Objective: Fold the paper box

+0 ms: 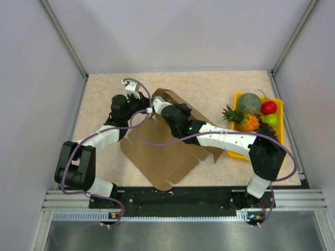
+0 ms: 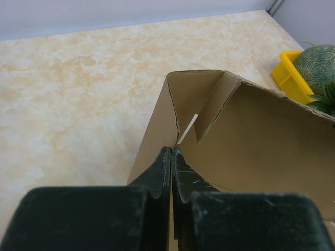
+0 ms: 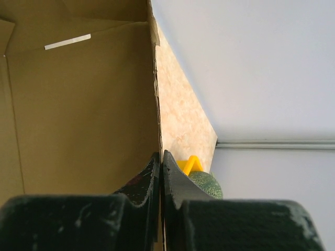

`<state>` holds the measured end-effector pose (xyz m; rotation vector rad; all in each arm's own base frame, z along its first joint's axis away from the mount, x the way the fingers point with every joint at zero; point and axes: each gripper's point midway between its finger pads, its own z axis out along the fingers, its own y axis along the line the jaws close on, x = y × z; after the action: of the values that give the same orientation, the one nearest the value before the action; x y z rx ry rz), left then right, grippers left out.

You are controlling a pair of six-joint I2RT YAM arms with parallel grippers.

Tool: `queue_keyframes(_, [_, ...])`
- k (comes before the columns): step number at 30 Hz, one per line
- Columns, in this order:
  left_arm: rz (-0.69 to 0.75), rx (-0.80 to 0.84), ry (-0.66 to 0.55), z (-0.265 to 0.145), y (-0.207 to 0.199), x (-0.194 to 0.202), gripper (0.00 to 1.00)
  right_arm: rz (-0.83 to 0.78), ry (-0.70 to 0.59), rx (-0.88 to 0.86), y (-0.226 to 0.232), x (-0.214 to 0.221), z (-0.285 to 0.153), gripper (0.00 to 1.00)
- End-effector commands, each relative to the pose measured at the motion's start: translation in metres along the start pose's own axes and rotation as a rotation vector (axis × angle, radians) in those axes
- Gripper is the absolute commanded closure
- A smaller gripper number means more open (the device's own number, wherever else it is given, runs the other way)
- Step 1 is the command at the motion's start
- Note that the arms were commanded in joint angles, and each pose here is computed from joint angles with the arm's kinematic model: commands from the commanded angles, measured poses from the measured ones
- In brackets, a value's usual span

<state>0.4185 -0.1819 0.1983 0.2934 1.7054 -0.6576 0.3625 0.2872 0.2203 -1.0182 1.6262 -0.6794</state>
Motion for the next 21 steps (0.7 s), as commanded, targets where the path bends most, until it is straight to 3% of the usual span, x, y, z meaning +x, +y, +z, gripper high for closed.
queue_keyframes(1, [-0.120, 0.051, -0.020, 0.001, -0.017, -0.014, 1.00, 0.036, -0.029, -0.019, 0.002, -0.012, -0.001, 1.00])
queue_keyframes(7, [-0.178, 0.072, 0.007, -0.005, -0.020, 0.012, 1.00, 0.010, -0.022, -0.027, 0.009, -0.011, -0.004, 1.00])
queue_keyframes(15, [-0.201, 0.074, -0.008, -0.021, -0.025, 0.017, 1.00, -0.019, -0.025, -0.007, 0.025, -0.019, -0.018, 1.00])
queue_keyframes(21, [-0.234, 0.087, 0.000, -0.029, -0.028, 0.030, 1.00, -0.071, 0.009, 0.102, 0.045, -0.010, -0.020, 1.00])
